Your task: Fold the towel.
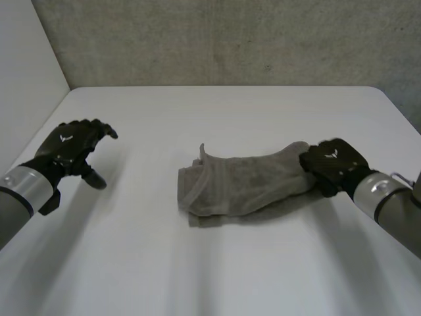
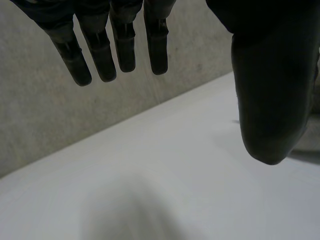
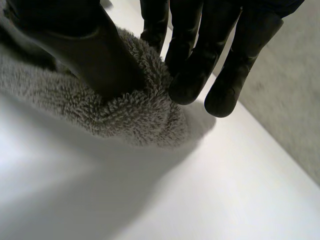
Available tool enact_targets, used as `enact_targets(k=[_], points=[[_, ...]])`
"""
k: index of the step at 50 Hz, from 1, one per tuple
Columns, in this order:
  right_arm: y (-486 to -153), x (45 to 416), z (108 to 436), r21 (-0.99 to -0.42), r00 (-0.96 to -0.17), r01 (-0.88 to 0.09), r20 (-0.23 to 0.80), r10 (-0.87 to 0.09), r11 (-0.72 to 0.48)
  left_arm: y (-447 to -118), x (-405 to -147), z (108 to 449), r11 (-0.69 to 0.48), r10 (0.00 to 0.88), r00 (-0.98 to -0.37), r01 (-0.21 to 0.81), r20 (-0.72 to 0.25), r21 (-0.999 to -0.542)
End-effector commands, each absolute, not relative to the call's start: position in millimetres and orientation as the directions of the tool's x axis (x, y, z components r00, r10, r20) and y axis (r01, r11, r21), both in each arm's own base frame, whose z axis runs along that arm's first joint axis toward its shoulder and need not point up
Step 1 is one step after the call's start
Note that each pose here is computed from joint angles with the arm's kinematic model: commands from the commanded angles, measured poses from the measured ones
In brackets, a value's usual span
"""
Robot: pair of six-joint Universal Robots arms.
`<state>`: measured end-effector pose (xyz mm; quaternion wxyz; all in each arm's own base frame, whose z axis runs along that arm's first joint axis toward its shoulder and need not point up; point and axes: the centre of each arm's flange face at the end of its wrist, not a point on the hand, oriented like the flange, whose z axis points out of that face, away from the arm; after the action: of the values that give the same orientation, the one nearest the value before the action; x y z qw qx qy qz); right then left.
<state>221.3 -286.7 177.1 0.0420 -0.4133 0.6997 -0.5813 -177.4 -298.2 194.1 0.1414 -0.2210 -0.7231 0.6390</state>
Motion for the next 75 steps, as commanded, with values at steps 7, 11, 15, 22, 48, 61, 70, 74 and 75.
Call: enact_targets(k=[7, 11, 15, 22, 48, 61, 70, 74, 75], points=[[-227, 349, 201, -0.824, -0.363, -0.504, 0.474, -0.802, -0.259, -307, -196, 247, -0.019, 0.529, -0.849, -0.008, -0.003, -1.0], [-215, 386, 183, -0.822, -0.305, -0.487, 0.477, -0.825, -0.295, -307, -203, 265, -0.058, 0.547, -0.837, -0.041, 0.003, -0.998], [-203, 406, 168, -0.817, -0.268, -0.485, 0.477, -0.837, -0.311, -306, -207, 270, -0.07, 0.557, -0.83, -0.048, 0.001, -0.996], [-204, 417, 137, -0.801, -0.286, -0.528, 0.482, -0.828, -0.283, -307, -211, 269, -0.065, 0.549, -0.836, -0.051, 0.007, -0.997], [-240, 268, 202, -0.913, -0.745, -0.362, 0.163, -0.647, 0.186, -290, -293, 242, 0.111, 0.67, -0.718, -0.152, 0.187, -0.982], [-283, 257, 199, -0.941, -0.81, -0.021, -0.183, -0.557, 0.339, -248, -350, 190, 0.253, 0.718, -0.661, -0.046, 0.219, -0.966], [-298, 267, 180, -0.923, -0.813, 0.014, -0.234, -0.534, 0.384, -257, -353, 146, 0.283, 0.694, -0.698, 0.035, 0.179, -0.959], [-297, 285, 166, -0.91, -0.799, 0.036, -0.275, -0.535, 0.413, -262, -350, 133, 0.261, 0.69, -0.714, 0.095, 0.117, -0.961], [-297, 285, 166, -0.91, -0.799, 0.036, -0.275, -0.535, 0.414, -263, -348, 128, 0.251, 0.687, -0.721, 0.119, 0.09, -0.961]])
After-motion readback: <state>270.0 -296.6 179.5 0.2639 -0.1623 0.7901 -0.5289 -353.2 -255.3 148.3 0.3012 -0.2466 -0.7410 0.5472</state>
